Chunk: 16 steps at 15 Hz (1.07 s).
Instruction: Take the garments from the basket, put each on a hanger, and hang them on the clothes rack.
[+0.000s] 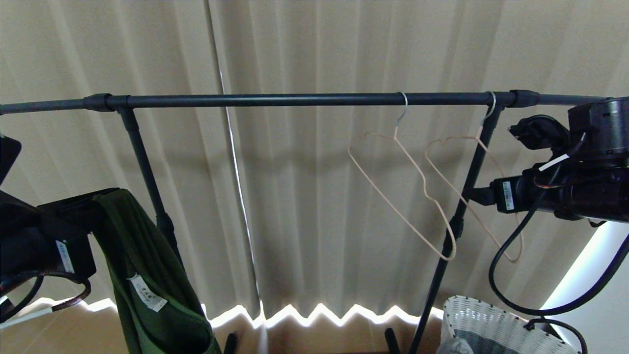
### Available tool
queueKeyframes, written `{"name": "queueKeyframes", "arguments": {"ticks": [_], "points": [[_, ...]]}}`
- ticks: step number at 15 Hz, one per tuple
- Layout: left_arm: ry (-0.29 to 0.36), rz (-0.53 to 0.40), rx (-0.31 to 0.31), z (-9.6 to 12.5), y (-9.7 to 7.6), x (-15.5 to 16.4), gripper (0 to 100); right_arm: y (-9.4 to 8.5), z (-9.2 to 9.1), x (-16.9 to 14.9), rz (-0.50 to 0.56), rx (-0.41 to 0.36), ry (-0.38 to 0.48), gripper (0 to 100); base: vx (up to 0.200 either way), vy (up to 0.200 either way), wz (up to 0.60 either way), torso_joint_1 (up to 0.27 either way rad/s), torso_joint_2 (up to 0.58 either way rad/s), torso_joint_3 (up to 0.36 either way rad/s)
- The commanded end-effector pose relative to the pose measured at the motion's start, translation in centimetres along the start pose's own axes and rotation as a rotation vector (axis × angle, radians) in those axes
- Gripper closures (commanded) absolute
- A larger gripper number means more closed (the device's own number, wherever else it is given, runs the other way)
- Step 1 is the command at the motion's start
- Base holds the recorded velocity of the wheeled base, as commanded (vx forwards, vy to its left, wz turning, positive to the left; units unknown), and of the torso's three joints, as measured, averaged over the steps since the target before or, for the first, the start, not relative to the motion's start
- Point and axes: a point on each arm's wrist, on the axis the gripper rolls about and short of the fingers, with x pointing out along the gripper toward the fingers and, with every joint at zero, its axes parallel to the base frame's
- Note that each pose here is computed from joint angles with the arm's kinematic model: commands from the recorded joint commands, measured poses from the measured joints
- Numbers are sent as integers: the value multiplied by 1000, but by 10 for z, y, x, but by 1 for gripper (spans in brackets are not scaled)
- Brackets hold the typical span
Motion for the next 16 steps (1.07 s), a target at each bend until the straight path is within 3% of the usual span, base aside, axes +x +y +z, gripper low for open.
{"name": "queueKeyframes", "arguments": {"ticks": [1, 2, 3, 13, 16], "points": [[-11, 3, -2, 1, 1, -3, 100, 1, -1, 5, 0, -1, 11, 0, 0, 0, 0, 0, 0, 0], [-12, 4, -3, 1, 1, -4, 100, 1, 0, 4, 0, -1, 10, 0, 0, 0, 0, 0, 0, 0], [-18, 5, -3, 1, 1, -5, 100, 1, 0, 4, -1, 0, 7, 100, 0, 0, 0, 0, 0, 0], [-18, 5, 0, 0, 1, -7, 100, -3, 6, -13, -1, 8, -44, 100, 0, 0, 0, 0, 0, 0], [-13, 6, 28, -2, 0, -8, 100, -5, 10, -24, 1, 18, -77, 100, 0, 0, 0, 0, 0, 0]]}}
